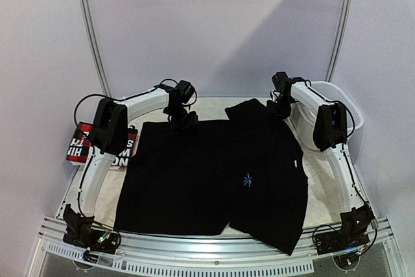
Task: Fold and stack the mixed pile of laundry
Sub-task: Flatten out the crumpled T-shirt at the center of the board.
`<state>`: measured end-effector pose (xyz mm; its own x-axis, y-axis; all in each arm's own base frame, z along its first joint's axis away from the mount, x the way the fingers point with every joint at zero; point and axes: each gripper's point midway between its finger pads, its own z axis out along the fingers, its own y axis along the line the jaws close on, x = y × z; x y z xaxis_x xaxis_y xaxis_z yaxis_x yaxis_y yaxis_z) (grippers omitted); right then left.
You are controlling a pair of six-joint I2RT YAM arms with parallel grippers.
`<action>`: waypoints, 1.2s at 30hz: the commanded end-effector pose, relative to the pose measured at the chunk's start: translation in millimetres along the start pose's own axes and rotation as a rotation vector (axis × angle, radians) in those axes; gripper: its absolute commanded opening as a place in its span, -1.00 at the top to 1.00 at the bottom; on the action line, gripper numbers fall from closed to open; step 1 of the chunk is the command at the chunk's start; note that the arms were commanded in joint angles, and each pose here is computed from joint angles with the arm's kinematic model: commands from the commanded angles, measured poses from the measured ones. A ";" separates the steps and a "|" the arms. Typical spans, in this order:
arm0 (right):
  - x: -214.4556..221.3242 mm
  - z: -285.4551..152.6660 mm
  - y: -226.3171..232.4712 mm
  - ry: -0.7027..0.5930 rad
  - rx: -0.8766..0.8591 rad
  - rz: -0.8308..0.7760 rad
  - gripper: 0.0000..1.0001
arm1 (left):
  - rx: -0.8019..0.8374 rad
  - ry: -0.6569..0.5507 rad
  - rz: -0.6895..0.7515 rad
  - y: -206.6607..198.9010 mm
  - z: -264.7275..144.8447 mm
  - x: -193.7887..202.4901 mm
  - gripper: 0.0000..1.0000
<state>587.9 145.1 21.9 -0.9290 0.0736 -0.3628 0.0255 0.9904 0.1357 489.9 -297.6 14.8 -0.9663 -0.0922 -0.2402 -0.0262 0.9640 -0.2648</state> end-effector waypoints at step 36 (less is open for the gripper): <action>-29.3 -196.5 87.7 -0.431 -0.212 -0.119 -0.21 | 0.024 -0.281 -0.030 21.4 -170.4 7.5 -0.29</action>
<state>581.2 201.7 212.2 -0.6543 0.0357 -0.7554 -0.1856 0.9607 0.2062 468.6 -257.3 161.6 -0.8534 -0.2510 -0.4568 -0.0570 0.9161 -0.3969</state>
